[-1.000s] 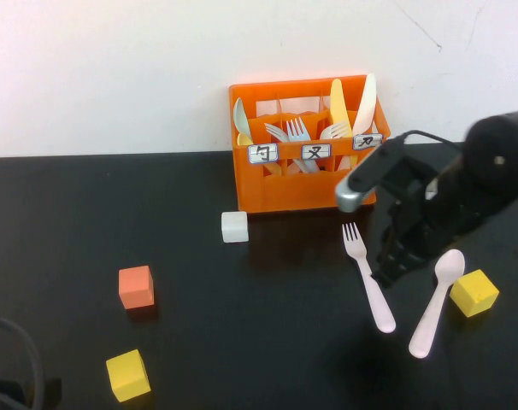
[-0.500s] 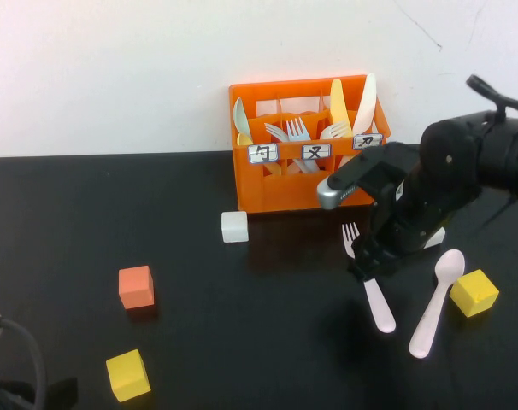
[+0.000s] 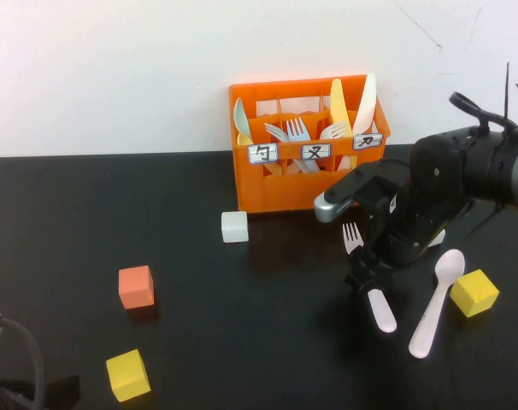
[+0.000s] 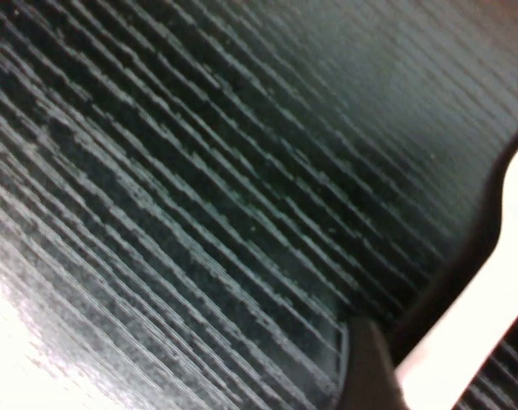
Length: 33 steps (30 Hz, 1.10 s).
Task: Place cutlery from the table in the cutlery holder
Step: Pick up the fork
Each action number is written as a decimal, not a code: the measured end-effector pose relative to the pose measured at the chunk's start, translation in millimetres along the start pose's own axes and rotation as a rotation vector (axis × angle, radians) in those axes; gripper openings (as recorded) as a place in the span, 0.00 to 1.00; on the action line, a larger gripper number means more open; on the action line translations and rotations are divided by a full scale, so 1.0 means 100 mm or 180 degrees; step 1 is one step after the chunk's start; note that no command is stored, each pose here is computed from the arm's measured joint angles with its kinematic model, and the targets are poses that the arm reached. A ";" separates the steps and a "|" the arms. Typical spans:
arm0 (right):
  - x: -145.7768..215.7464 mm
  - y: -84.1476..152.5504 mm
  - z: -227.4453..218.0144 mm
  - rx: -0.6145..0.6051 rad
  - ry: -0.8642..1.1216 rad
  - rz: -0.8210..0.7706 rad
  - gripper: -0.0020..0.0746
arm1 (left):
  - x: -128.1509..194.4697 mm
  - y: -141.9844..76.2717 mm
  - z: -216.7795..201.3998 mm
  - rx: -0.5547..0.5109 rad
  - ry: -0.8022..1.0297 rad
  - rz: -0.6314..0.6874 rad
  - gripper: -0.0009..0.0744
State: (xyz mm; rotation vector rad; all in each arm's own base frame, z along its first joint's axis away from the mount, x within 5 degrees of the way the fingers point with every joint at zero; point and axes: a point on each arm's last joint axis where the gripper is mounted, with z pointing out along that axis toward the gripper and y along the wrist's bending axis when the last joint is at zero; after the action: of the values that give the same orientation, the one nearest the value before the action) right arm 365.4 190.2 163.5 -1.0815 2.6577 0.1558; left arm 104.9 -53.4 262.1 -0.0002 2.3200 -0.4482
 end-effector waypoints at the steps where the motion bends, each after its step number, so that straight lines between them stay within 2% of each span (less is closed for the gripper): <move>1: 0.00 0.00 0.01 -0.0002 0.0005 0.0000 0.52 | 0.00 0.00 0.00 0.0002 -0.0002 0.0000 0.01; 11: -0.02 0.02 0.05 -0.0013 0.0020 -0.0020 0.43 | 0.00 0.00 0.00 0.0004 -0.0006 -0.0025 0.01; 21: -0.01 0.02 0.04 -0.0023 0.0047 0.0043 0.21 | 0.00 0.00 0.00 0.0004 -0.0006 -0.0025 0.01; 33: -0.01 0.02 0.04 -0.0026 0.0052 0.0057 0.20 | 0.00 0.00 0.00 0.0004 -0.0006 -0.0025 0.01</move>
State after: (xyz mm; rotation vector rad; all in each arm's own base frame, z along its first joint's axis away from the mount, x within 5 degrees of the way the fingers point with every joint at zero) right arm 365.3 193.6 160.0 -1.0662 2.6843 0.1621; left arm 105.1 -53.5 262.3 -0.0092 2.3184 -0.4535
